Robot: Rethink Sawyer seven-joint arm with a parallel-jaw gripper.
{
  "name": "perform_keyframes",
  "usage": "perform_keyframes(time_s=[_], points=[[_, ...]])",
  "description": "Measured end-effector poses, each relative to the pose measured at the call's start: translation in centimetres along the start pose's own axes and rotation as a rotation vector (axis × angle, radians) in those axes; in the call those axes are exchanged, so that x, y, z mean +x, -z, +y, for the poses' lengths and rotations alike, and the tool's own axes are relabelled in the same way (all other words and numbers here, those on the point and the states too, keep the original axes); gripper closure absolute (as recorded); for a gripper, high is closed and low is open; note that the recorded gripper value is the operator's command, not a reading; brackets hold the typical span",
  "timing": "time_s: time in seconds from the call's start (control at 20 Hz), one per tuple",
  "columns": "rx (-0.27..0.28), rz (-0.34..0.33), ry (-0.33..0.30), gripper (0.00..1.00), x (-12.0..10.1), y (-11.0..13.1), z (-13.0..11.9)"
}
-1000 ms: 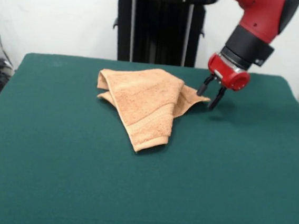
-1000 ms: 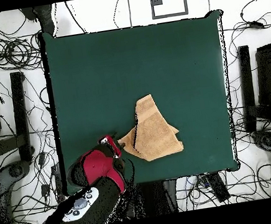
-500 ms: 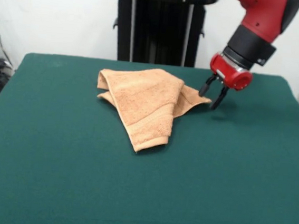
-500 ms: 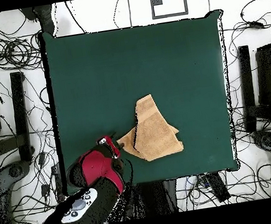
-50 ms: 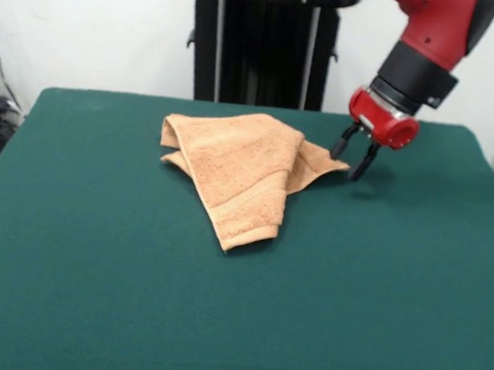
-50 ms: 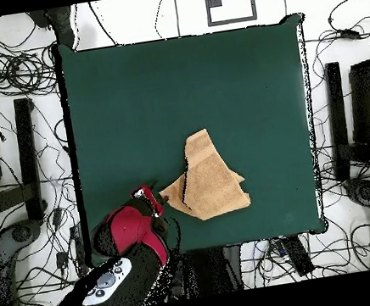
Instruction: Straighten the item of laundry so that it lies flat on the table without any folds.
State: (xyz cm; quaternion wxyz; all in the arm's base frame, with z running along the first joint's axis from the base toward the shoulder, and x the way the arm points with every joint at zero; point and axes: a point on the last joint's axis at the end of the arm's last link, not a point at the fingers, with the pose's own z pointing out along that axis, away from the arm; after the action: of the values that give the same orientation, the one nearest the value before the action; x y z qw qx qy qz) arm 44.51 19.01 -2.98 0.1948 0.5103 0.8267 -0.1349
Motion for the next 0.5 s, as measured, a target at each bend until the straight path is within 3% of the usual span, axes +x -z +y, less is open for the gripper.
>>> perform_keyframes(time_s=[0.05, 0.5], points=[[0.0, 0.0, 0.0, 1.0, 0.0, 0.0, 0.0], [0.002, 0.002, 0.011, 1.0, 0.47, -0.07, -0.18]])
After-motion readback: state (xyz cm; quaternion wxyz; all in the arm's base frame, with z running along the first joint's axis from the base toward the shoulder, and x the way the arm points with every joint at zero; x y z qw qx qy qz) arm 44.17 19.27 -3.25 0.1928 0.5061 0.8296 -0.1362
